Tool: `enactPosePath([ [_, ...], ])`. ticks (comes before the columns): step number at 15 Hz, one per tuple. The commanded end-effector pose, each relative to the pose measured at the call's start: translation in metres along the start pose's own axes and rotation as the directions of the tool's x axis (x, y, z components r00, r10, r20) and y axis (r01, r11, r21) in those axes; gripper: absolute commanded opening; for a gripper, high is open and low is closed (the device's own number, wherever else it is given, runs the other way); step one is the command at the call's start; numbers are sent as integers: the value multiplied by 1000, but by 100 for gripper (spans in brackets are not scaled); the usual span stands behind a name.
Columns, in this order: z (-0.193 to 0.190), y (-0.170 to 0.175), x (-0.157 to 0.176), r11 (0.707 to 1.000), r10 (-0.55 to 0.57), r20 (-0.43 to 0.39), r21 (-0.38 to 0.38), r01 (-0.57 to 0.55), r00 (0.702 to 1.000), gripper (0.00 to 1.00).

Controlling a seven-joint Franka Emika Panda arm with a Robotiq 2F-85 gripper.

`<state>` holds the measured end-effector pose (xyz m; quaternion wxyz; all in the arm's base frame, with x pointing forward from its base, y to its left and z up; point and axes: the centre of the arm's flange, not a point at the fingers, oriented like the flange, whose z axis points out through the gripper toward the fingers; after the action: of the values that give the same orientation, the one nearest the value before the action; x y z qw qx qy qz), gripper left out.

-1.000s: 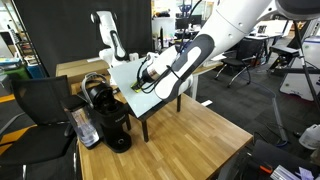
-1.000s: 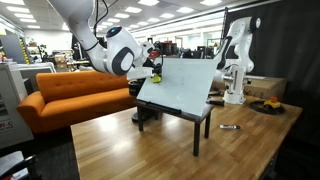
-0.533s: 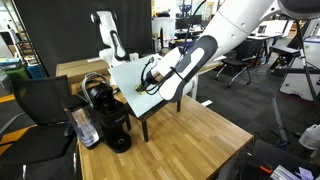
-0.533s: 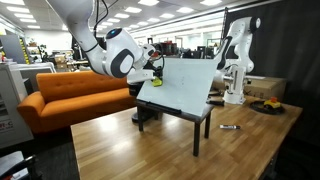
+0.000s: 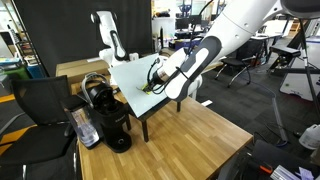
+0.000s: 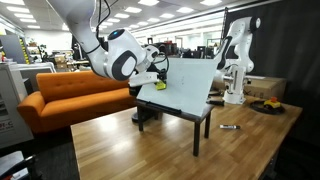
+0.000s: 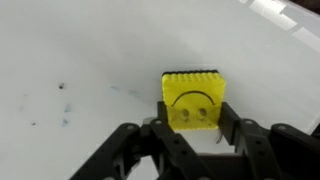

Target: Erase the drawing on the board

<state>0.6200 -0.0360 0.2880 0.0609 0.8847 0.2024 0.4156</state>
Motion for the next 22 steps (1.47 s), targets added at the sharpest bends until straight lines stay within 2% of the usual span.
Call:
enactPosePath([
  [1, -11, -29, -70, 999, -38, -20, -20, 38, 999, 27],
  [10, -16, -12, -92, 998, -61, -1, -26, 61, 998, 27],
  [17, -25, -36, -93, 997, -60, -18, 46, 61, 998, 27],
  [22, -47, -50, -85, 995, 65, -23, 74, -63, 998, 27],
])
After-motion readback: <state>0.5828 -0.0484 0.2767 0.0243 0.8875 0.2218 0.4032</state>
